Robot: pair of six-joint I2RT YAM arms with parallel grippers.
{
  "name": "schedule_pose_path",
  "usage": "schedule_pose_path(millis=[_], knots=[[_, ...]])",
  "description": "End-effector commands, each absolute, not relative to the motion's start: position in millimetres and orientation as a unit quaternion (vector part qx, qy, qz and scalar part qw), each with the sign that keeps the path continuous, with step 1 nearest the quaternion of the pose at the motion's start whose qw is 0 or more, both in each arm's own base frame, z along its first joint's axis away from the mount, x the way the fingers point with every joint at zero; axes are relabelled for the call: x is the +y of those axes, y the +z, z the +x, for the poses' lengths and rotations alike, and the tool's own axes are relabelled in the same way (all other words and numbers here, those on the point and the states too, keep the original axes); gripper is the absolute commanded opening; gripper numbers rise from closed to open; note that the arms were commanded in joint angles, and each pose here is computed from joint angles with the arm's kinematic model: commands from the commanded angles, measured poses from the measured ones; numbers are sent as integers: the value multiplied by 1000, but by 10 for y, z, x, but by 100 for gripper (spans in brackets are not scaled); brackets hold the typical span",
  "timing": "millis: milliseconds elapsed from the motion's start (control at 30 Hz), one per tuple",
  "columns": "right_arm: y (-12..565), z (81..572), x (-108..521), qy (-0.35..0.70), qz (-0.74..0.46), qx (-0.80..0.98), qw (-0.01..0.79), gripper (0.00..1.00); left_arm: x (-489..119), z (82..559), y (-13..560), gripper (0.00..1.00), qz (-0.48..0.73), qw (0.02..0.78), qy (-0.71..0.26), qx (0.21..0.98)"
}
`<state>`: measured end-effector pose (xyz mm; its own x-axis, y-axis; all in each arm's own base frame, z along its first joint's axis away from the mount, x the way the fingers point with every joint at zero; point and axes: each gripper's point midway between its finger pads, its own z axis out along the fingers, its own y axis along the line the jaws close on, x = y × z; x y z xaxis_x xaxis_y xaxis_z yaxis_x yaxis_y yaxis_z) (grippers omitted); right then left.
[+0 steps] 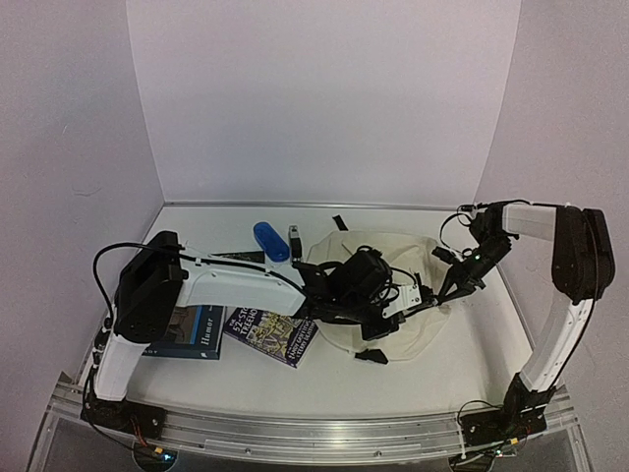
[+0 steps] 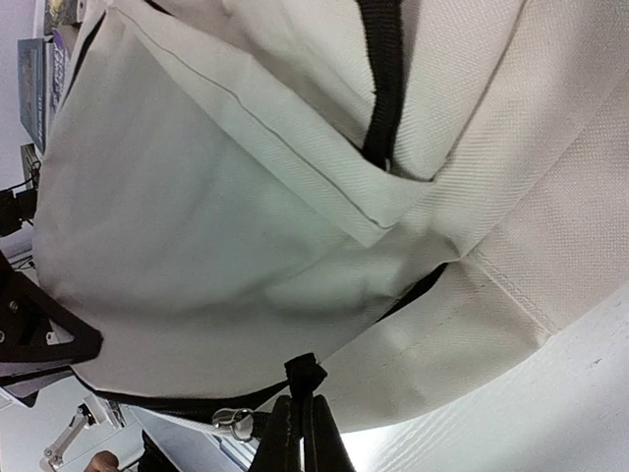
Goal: Pack the student bag
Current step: Unzip the student bag at the center of the board.
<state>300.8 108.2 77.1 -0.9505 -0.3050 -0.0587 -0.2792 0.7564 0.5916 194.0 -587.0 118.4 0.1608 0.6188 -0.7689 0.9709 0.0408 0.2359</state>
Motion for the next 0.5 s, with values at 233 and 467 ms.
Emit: schedule_pose_path(millis=[233, 467], knots=[[464, 3377, 435, -215, 147, -965, -11, 0, -5654, 1855, 1794, 0, 645, 445, -219, 582], [319, 3536, 210, -181, 134, -974, -23, 0, -5556, 1901, 1862, 0, 632, 464, -205, 586]])
